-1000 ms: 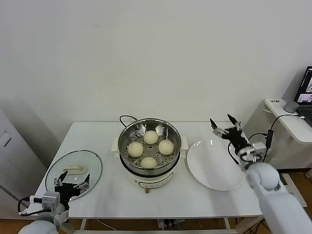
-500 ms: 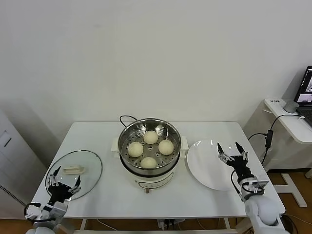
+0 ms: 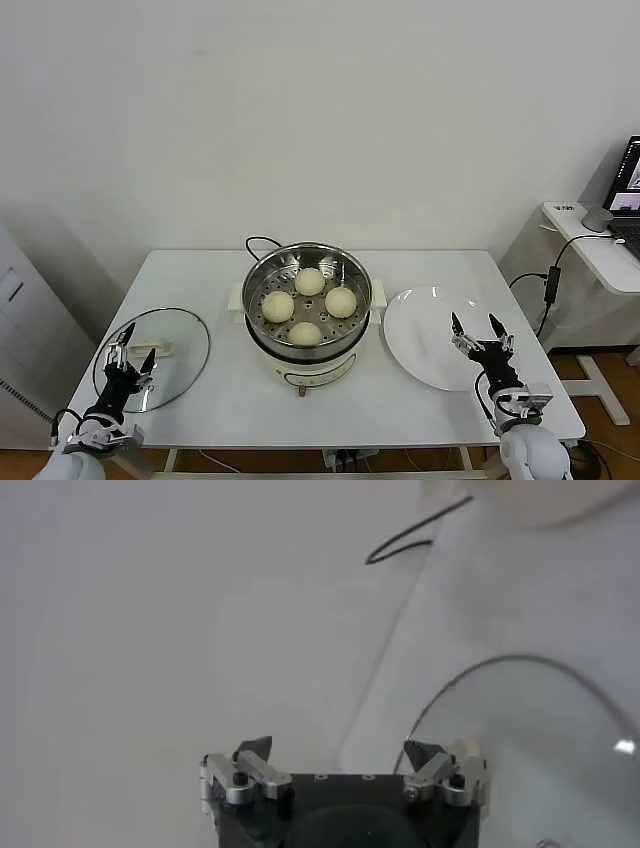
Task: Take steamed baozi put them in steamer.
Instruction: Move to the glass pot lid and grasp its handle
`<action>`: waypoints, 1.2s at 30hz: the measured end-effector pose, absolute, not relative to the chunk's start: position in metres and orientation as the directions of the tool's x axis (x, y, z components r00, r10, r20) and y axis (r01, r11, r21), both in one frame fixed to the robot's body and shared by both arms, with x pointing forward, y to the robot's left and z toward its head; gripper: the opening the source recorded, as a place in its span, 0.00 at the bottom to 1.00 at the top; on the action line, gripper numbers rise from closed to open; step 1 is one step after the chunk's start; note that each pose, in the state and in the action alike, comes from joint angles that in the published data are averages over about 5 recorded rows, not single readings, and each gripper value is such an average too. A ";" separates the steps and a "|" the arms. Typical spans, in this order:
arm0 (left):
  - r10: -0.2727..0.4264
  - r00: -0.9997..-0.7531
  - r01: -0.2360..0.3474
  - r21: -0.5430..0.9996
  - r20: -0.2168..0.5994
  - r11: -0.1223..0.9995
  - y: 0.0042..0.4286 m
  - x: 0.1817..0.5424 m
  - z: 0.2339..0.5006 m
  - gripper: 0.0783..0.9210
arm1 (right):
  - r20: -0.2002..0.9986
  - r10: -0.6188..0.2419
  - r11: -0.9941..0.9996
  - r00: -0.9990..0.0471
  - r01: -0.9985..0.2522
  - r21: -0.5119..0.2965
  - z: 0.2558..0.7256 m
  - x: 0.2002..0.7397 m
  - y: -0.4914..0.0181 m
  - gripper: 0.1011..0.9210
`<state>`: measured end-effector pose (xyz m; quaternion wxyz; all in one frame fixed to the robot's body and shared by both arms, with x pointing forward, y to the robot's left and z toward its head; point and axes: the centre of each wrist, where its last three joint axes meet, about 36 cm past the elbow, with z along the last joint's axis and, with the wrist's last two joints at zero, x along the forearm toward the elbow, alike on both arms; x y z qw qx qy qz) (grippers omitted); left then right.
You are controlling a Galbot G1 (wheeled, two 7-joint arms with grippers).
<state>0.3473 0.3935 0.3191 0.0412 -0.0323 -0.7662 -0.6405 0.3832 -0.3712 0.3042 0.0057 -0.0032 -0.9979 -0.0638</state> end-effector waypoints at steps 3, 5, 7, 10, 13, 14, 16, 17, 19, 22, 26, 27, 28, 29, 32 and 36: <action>0.009 -0.994 0.108 0.988 0.108 0.107 0.404 0.352 0.312 0.88 | 0.014 0.006 0.992 -1.000 0.007 0.127 0.302 0.382 -0.370 0.88; 0.010 -0.994 0.112 0.991 0.111 0.069 0.409 0.355 0.307 0.88 | 0.014 0.004 0.992 -1.000 0.006 0.127 0.301 0.382 -0.369 0.88; 0.011 -0.993 0.115 0.993 0.114 0.036 0.415 0.357 0.304 0.88 | 0.016 0.003 0.992 -1.000 0.005 0.126 0.300 0.382 -0.369 0.88; 0.015 -0.993 0.118 0.993 0.118 -0.003 0.421 0.361 0.298 0.88 | 0.020 0.003 0.992 -1.000 0.006 0.127 0.297 0.381 -0.368 0.88; 0.023 -0.993 0.119 0.992 0.119 -0.032 0.426 0.366 0.294 0.88 | 0.024 0.003 0.992 -1.000 0.006 0.127 0.295 0.380 -0.367 0.88; 0.026 -0.993 0.118 0.992 0.119 -0.041 0.427 0.367 0.292 0.88 | 0.026 0.003 0.992 -1.000 0.007 0.127 0.294 0.380 -0.367 0.88; 0.030 -0.993 0.116 0.992 0.118 -0.056 0.429 0.371 0.290 0.88 | 0.030 0.004 0.992 -1.000 0.007 0.128 0.292 0.379 -0.367 0.88; 0.032 -0.993 0.115 0.991 0.117 -0.062 0.430 0.372 0.289 0.88 | 0.032 0.004 0.992 -0.999 0.008 0.129 0.291 0.378 -0.368 0.88; 0.033 -0.993 0.111 0.991 0.114 -0.073 0.432 0.376 0.287 0.88 | 0.035 0.004 0.992 -0.999 0.008 0.129 0.289 0.378 -0.368 0.88; 0.032 -0.994 0.103 0.991 0.106 -0.087 0.434 0.382 0.285 0.88 | 0.038 0.002 0.992 -0.999 0.007 0.128 0.287 0.377 -0.369 0.88; 0.026 -0.995 0.091 0.991 0.094 -0.097 0.436 0.389 0.284 0.88 | 0.041 -0.002 0.992 -0.999 0.004 0.127 0.286 0.378 -0.369 0.88; 0.026 -0.995 0.089 0.991 0.092 -0.098 0.437 0.390 0.284 0.88 | 0.042 -0.002 0.992 -0.999 0.004 0.127 0.286 0.378 -0.370 0.88; 0.027 -0.995 0.088 0.991 0.091 -0.099 0.436 0.391 0.283 0.88 | 0.043 -0.002 0.992 -0.999 0.004 0.127 0.285 0.377 -0.370 0.88; 0.028 -0.995 0.088 0.991 0.091 -0.100 0.436 0.392 0.283 0.87 | 0.044 -0.001 0.992 -0.999 0.004 0.127 0.285 0.377 -0.370 0.88; 0.037 -0.995 0.087 0.991 0.091 -0.098 0.434 0.393 0.281 0.80 | 0.046 0.000 0.992 -0.999 0.006 0.127 0.284 0.378 -0.371 0.88; 0.049 -0.995 0.087 0.992 0.091 -0.088 0.433 0.394 0.279 0.67 | 0.045 0.001 0.992 -0.999 0.007 0.127 0.284 0.380 -0.372 0.88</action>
